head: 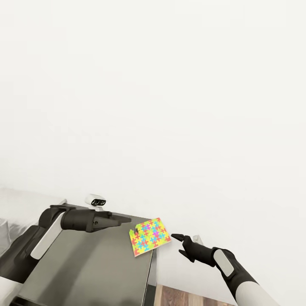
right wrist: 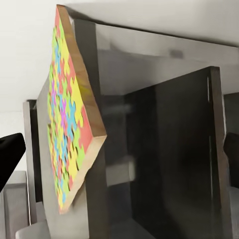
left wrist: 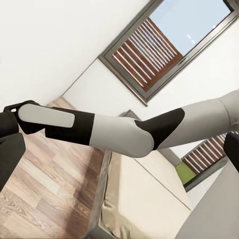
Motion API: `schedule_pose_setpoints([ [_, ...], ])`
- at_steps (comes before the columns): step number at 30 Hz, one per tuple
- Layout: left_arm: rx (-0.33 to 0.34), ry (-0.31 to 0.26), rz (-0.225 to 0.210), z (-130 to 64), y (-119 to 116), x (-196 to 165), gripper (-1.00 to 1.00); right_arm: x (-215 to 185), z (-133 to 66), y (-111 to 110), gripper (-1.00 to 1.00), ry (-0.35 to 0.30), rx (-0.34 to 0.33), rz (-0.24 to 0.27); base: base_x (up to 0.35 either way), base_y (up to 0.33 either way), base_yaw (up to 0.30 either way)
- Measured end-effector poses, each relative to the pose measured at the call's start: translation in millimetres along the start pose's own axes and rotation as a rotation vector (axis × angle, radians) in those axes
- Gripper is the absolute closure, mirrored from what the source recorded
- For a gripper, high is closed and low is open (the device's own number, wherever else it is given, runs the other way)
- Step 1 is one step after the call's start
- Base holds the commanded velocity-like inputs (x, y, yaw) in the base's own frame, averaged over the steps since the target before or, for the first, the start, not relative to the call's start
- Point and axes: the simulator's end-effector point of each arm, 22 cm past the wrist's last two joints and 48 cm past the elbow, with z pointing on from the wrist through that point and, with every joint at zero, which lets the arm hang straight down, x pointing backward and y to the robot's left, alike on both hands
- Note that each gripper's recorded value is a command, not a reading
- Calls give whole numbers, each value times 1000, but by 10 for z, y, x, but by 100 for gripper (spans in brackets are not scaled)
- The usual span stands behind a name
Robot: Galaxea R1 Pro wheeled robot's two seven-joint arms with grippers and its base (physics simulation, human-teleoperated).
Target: Put all the toys in the child's room - the three board games (two on the bed and one on the table), the two jigsaw puzzles on the table, and the tennis ball on the table - inside the toy box on the table in the child's room.
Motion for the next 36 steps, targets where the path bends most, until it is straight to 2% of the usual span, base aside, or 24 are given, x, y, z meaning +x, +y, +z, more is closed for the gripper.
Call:
schedule_pose_setpoints([
  [36,-1,1,2,5,4,3,-100,-3,0,-1,-100,-2,0,-1,17,40,0],
])
